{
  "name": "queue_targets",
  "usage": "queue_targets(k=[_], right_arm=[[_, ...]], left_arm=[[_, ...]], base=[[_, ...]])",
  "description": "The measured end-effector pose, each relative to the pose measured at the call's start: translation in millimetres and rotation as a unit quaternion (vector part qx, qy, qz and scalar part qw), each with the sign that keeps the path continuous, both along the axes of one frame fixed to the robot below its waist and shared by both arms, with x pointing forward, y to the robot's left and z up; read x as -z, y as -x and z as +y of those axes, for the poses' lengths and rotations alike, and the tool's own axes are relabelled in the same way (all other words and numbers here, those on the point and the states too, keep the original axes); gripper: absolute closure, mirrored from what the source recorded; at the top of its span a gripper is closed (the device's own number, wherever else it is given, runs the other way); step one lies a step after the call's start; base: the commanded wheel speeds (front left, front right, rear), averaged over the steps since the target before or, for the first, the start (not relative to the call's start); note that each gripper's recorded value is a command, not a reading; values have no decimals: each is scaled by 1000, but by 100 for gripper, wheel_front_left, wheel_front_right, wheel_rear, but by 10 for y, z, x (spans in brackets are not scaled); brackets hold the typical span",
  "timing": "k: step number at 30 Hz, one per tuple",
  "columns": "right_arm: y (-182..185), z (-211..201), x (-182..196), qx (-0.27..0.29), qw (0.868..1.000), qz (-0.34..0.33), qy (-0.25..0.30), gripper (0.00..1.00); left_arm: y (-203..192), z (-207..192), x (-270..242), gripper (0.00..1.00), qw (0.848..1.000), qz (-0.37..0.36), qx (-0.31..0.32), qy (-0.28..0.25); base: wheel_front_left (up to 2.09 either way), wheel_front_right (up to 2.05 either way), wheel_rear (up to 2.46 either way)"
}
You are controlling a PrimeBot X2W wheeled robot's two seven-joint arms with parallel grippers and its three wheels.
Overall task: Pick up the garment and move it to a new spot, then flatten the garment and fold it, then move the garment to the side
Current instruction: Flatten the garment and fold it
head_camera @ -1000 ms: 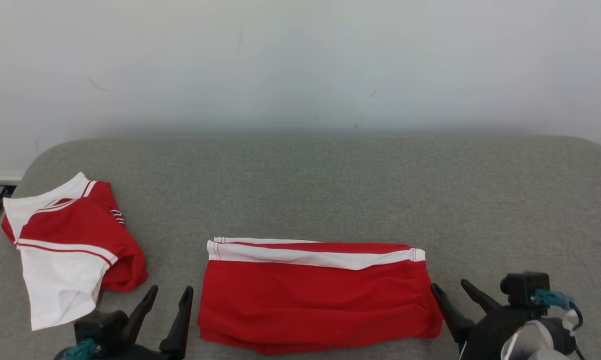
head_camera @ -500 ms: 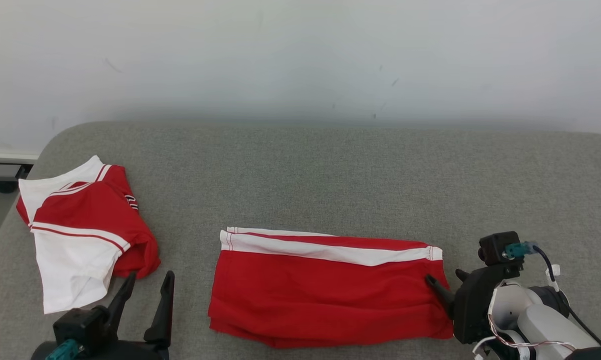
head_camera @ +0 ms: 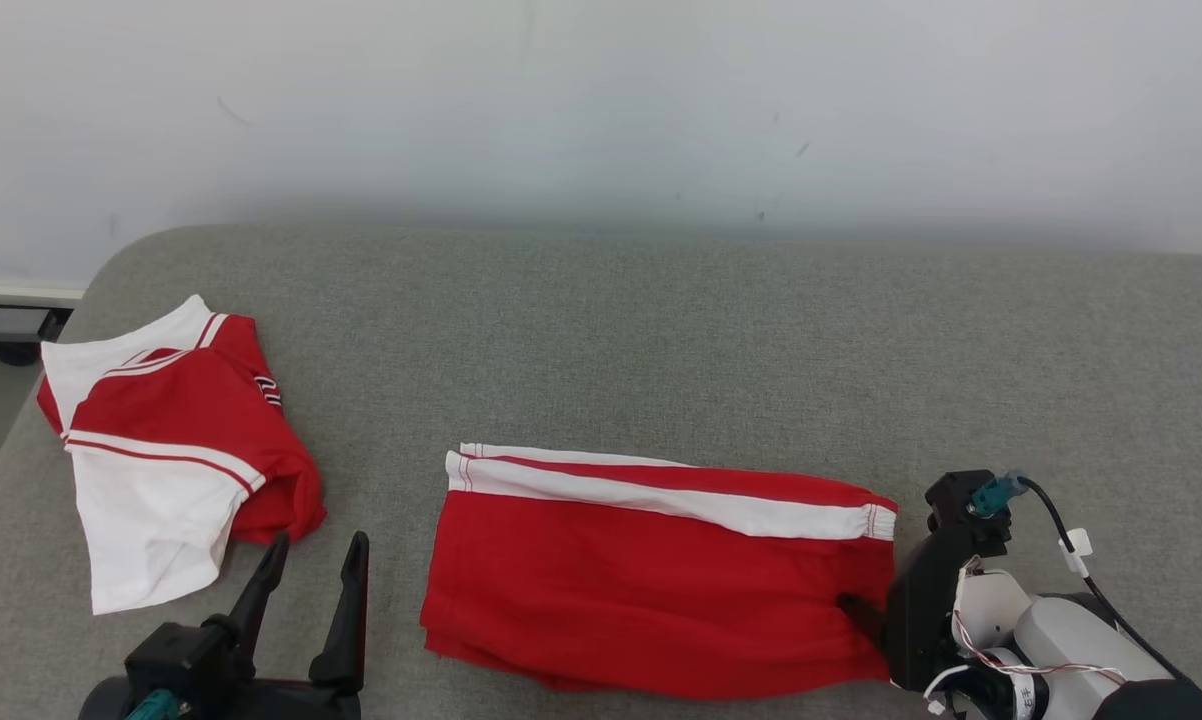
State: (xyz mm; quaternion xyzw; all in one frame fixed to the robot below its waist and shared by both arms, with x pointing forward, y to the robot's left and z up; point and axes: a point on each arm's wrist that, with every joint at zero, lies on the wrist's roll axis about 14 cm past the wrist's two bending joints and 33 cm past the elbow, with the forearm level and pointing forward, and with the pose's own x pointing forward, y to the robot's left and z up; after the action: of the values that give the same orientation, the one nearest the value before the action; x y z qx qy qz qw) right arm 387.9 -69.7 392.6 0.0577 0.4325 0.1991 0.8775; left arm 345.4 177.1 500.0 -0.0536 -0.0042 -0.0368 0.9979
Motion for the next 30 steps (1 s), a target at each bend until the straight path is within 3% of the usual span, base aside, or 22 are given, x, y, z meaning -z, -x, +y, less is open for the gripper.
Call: queue_targets(k=[1,2,12,20,25,28,30], right_arm=[[13,9,25,-1,1000,8,0,58],[19,28,37,-3,1000,12,-1,100],[-189,33,-76,1,1000,4,0,100],[-359,-626,-155,57,998,-14,39,100],[-349,-833,-172,67,996,-18,52,100],[-345,-786,-215,57,997,-20,38,100],[-361,-636,-310,49,999,-21,-2,100]], left_arm=[[-1,5,-3,0,1000,0,-2,1],[0,11,-5,0,1000,-1,-3,0],[17,132,41,0,1000,5,-25,-1],[-35,23,51,0,1000,5,-10,0],[-83,-60,52,0,1000,5,3,0],[-108,-127,65,0,1000,7,12,2],[-122,-168,76,0,1000,8,17,4]], base=[[0,0,0],[0,0,0],[0,0,0],[0,0,0],[0,0,0],[0,0,0],[0,0,0]])
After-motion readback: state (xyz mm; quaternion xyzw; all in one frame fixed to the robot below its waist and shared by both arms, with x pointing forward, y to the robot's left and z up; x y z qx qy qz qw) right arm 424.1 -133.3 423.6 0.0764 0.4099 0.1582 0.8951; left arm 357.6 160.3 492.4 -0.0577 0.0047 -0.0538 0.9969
